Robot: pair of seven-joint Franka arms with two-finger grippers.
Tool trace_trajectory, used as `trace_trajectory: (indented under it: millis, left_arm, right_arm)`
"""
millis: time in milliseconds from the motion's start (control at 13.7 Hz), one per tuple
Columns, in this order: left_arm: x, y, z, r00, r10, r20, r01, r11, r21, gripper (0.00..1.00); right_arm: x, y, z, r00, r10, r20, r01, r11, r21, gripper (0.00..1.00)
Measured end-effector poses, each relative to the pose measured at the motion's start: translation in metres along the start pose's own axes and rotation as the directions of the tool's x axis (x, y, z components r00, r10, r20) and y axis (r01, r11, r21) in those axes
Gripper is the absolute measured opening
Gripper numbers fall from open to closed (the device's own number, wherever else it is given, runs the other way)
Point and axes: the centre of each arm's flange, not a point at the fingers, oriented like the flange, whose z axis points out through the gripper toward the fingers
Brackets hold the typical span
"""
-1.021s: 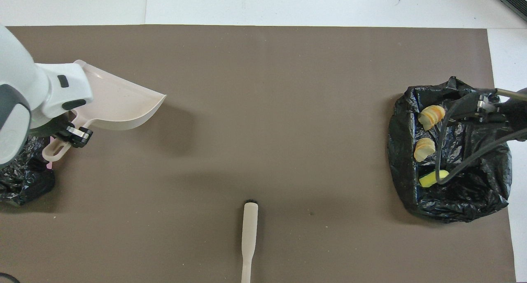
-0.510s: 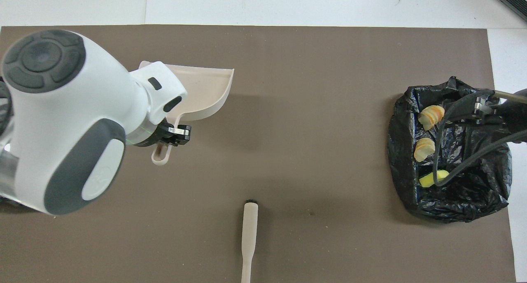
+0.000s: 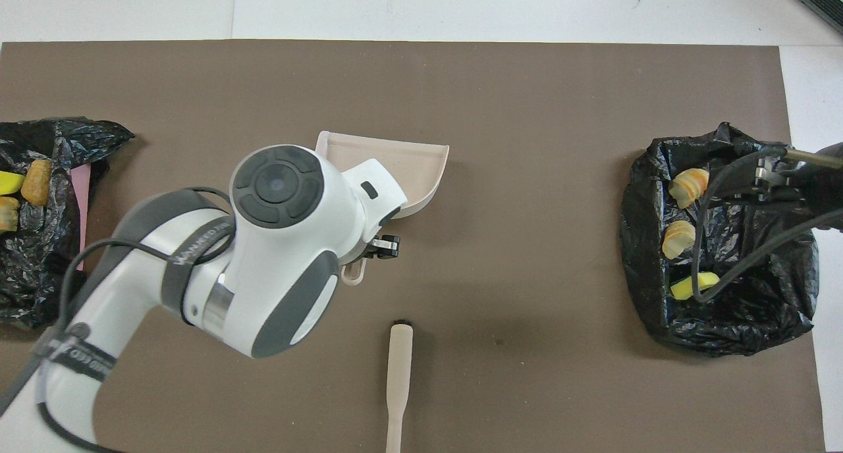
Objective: Sweep and dump trash in bin
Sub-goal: 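Bring the dustpan back to the table center with the left gripper, then release the dustpan and withdraw the left gripper toward its bag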
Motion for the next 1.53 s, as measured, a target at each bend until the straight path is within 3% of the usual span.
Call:
trace_trajectory:
  millis: [219,438,875,1167,1531]
  left_arm:
    - [-0.002,0.030,0.064,0.999,-0.008,-0.034,0.008,1.000,-0.016,0.33]
    - [-0.005,0.038,0.080,0.999,-0.013,-0.031,0.012,1.000,-0.015,0.33]
    - [0.001,0.020,0.049,0.998,-0.045,-0.034,0.045,0.999,-0.010,0.99]
    - [0.034,-0.049,0.007,0.989,-0.128,-0.074,0.126,0.992,-0.025,1.00]
    - [0.060,-0.140,-0.052,0.987,-0.150,-0.060,0.149,0.989,-0.015,1.00]
  right_arm:
    - [0.000,0.000,0.003,1.000,-0.017,0.005,0.017,1.000,-0.002,1.00]
    - [-0.001,0.000,0.002,1.000,-0.019,0.004,0.019,1.000,-0.002,1.00]
    - [-0.003,-0.001,0.002,1.000,-0.021,0.011,0.021,1.000,-0.004,1.00]
    - [-0.004,-0.001,0.002,1.000,-0.023,0.010,0.023,1.000,-0.004,1.00]
    - [-0.005,-0.003,0.001,1.000,-0.027,0.009,0.027,1.000,-0.003,1.00]
